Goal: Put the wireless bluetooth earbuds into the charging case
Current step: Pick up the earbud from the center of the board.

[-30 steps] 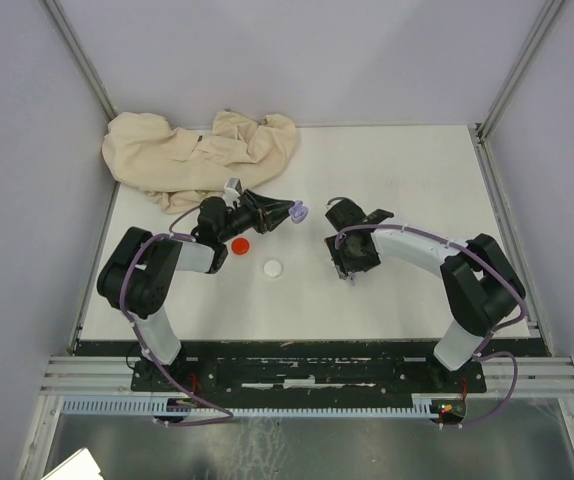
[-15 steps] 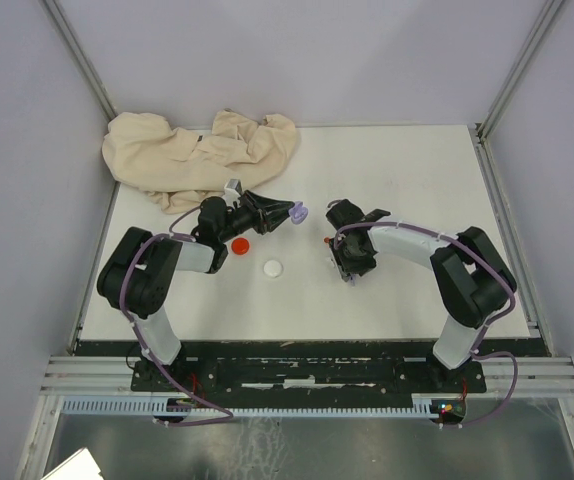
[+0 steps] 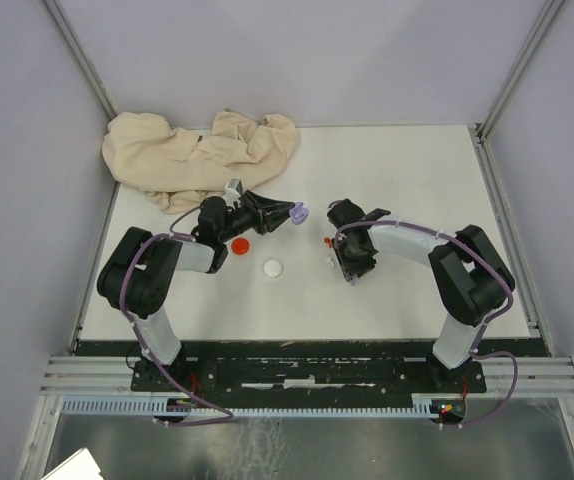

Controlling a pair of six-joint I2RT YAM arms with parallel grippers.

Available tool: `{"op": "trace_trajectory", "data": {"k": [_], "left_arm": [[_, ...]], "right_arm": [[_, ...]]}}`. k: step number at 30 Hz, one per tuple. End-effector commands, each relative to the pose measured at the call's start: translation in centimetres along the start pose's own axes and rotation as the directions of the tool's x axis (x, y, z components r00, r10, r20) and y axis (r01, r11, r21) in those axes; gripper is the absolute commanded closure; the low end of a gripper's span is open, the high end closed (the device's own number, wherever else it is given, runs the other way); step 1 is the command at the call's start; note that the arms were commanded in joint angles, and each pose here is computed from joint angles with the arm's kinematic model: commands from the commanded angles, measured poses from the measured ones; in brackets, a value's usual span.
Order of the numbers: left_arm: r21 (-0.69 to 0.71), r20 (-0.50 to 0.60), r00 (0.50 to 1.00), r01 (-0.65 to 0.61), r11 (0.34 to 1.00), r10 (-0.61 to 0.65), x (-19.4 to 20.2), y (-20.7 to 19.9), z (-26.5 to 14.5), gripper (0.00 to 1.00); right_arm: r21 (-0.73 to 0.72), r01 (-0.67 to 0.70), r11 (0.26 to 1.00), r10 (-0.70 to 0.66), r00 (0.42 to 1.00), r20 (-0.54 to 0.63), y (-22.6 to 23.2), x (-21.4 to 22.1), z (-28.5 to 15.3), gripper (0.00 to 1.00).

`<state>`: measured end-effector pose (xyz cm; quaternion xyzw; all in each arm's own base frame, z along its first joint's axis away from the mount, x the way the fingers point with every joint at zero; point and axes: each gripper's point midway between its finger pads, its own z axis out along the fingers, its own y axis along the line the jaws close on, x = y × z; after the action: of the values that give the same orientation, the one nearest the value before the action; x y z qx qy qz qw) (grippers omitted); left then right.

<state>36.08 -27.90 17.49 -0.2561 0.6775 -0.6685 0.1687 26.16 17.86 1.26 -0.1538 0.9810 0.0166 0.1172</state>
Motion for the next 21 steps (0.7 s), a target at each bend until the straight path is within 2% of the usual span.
{"op": "trace_trajectory", "data": {"k": [1,10,14,16,18,21], "left_arm": [[0.06,-0.017,0.996,-0.085,0.995,0.086,0.2,-2.0,0.2,0.97],[0.062,-0.016,0.996,-0.085,0.994,0.086,0.2,-2.1,0.1,0.97],[0.065,-0.016,0.996,-0.085,0.994,0.087,0.2,-2.3,0.0,0.97],[0.067,-0.016,0.996,-0.086,0.994,0.088,0.3,-2.4,0.0,0.97],[0.069,-0.016,0.996,-0.088,0.994,0.09,0.3,-2.5,0.0,0.97],[0.074,-0.018,0.995,-0.093,0.993,0.094,0.4,-2.7,-0.1,0.97]], "right_arm": [[-0.012,-0.004,1.0,0.004,1.0,0.022,0.1,-0.8,0.2,0.59],[-0.013,-0.005,1.0,0.005,1.0,0.013,0.1,-0.8,0.4,0.69],[0.002,-0.004,1.0,0.003,1.0,0.024,-0.2,-1.0,-0.1,0.81],[0.002,0.005,1.0,-0.005,0.997,0.077,-0.3,-2.0,-1.3,0.85],[-0.001,0.009,1.0,-0.009,0.984,0.179,-0.5,-3.8,-3.2,0.88],[-0.015,0.01,1.0,-0.004,0.922,0.386,-0.5,-7.5,-7.4,0.94]]}}
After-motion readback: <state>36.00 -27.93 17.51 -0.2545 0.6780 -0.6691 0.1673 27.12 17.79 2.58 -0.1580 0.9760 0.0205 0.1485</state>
